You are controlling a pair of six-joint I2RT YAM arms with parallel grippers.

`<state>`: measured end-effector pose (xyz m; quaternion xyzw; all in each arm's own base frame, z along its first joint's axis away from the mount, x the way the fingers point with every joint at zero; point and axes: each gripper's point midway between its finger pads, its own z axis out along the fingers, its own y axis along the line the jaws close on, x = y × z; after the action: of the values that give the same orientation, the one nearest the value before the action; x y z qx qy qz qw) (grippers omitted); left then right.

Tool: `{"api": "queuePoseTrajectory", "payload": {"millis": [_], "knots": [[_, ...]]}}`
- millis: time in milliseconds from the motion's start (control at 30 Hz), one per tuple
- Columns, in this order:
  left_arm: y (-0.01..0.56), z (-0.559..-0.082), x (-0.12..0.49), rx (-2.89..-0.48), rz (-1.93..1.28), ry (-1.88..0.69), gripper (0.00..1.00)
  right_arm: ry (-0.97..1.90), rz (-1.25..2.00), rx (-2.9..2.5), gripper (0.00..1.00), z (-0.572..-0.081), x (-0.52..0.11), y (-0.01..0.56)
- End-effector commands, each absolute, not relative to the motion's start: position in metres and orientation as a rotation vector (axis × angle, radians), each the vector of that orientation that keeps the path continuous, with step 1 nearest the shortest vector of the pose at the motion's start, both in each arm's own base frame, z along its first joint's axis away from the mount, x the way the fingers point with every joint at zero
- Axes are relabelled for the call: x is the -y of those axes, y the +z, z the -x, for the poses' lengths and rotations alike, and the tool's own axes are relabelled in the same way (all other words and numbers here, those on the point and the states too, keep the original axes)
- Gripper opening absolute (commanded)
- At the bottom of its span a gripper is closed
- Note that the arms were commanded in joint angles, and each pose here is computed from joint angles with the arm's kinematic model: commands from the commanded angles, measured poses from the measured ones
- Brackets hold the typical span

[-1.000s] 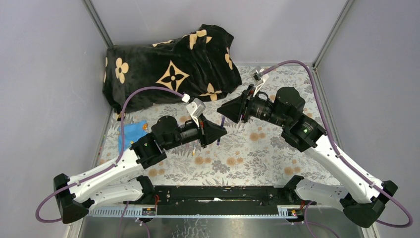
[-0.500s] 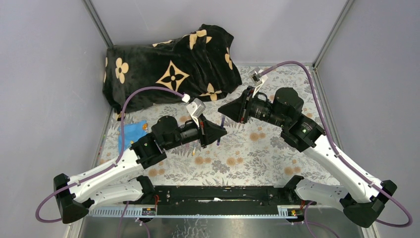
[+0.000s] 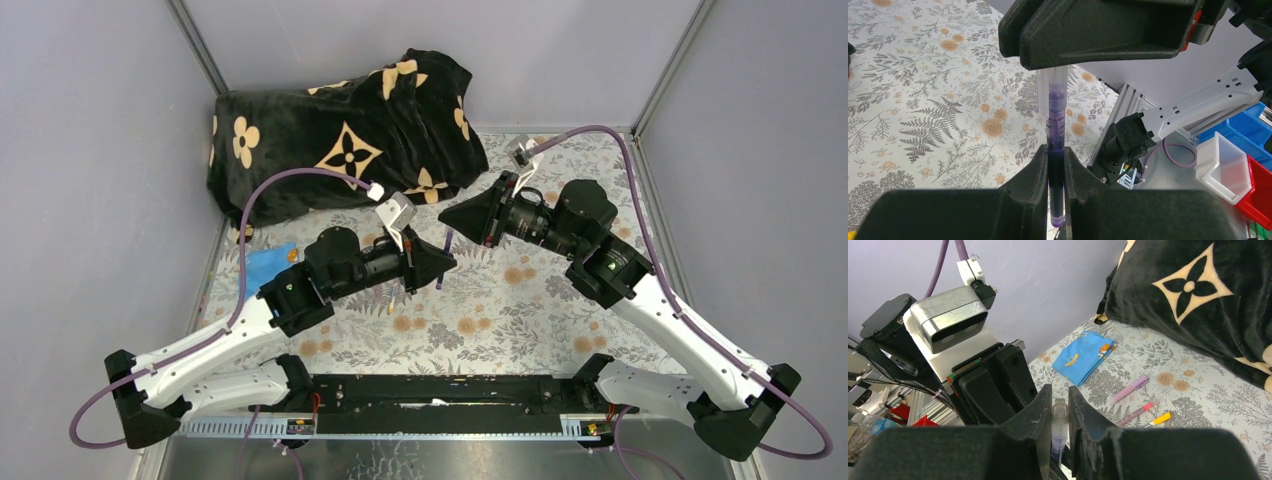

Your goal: Insert the pens into the pen caps

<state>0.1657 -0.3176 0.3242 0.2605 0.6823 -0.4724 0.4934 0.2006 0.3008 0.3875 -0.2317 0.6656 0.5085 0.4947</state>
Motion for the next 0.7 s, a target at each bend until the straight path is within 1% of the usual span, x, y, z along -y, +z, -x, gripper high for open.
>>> {"api": "queuePoseTrajectory", "payload": {"millis": [0,133,267,667], "knots": [[0.427,-0.169,0.309,-1.361,-0.525,-1.203,0.0,1.242,0.644,-1.732,0.0,-0.188,-0.303,0.348],[0.466,-0.162,0.302,-1.271,-0.512,-1.234,0.0,1.304,0.669,-1.784,0.0,-0.174,-0.305,0.333],[0.494,-0.158,0.292,-1.21,-0.492,-1.227,0.0,1.355,0.64,-1.838,0.0,-0.163,-0.301,0.309],[0.512,-0.159,0.3,-1.188,-0.517,-1.235,0.0,1.342,0.675,-1.987,0.0,-0.133,-0.299,0.254]]}}
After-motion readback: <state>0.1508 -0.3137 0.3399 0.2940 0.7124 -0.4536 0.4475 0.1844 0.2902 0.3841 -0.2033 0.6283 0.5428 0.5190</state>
